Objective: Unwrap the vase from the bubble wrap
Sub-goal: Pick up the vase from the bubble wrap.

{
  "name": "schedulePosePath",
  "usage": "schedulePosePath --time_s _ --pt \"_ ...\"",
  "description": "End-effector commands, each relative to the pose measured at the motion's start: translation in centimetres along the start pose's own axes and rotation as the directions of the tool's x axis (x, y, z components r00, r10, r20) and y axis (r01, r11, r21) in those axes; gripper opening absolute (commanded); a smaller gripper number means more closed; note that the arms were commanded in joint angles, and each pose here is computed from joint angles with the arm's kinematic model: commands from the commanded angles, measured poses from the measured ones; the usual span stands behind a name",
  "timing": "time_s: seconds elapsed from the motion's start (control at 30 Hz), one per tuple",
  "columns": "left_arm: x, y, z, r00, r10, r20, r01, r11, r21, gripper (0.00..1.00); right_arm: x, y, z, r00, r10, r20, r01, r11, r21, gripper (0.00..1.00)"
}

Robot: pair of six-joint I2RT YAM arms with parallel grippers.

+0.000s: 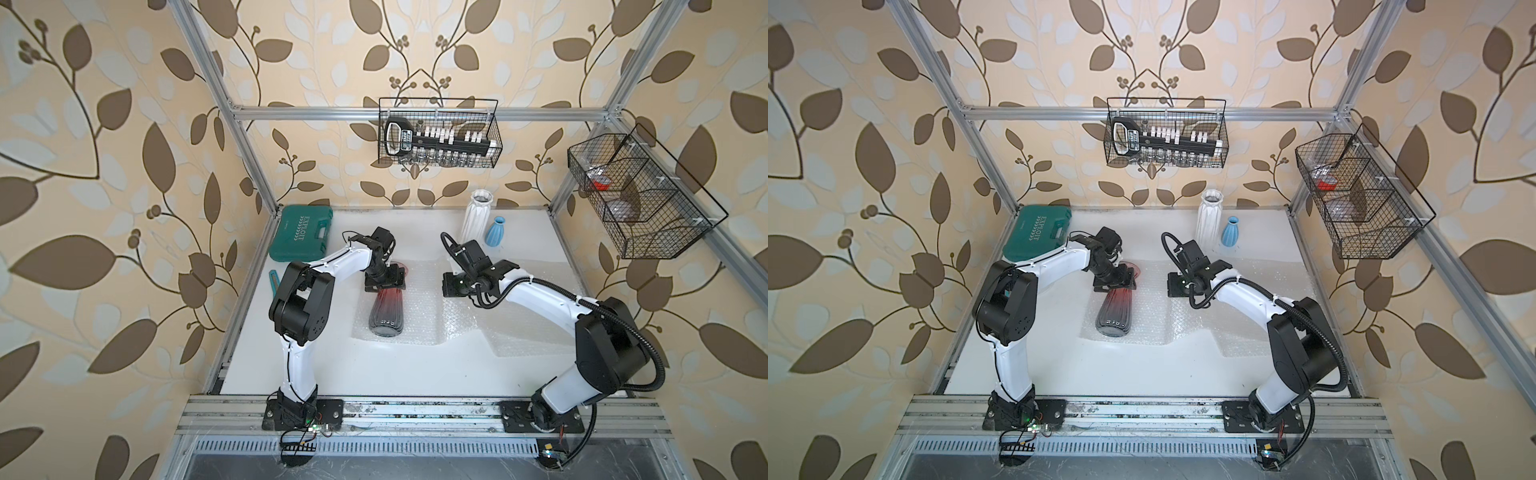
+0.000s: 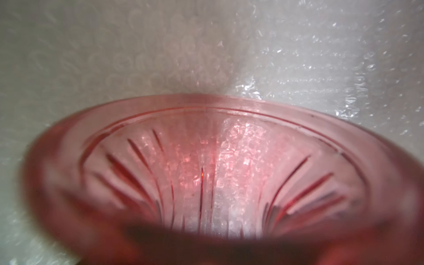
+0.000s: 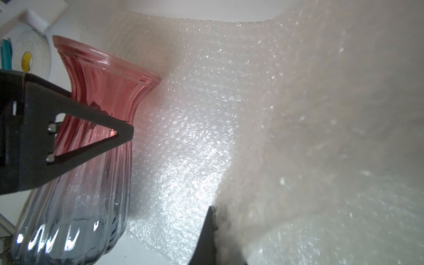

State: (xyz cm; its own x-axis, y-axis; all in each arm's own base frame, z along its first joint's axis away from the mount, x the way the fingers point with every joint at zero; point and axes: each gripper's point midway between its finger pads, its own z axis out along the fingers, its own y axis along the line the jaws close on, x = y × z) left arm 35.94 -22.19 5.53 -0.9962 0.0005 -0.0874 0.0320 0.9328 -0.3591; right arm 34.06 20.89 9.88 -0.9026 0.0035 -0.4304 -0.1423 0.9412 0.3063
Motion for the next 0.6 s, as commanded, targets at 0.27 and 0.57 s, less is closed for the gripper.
schedulePosePath --time_s 0.27,0.57 --pt "-0.2 0.0 0.4 1.000 0.021 0.017 -0.020 1.000 -0.022 0.64 0.5 -1.3 0.3 1.000 0.013 -0.008 -0.012 0.998 0.054 0.01" --pt "-0.7 -1.3 -1.4 0.994 0.049 0.096 -0.053 0.998 0.037 0.59 -0.5 -3.3 -1.6 0.998 0.001 0.061 -0.012 0.983 0.181 0.42"
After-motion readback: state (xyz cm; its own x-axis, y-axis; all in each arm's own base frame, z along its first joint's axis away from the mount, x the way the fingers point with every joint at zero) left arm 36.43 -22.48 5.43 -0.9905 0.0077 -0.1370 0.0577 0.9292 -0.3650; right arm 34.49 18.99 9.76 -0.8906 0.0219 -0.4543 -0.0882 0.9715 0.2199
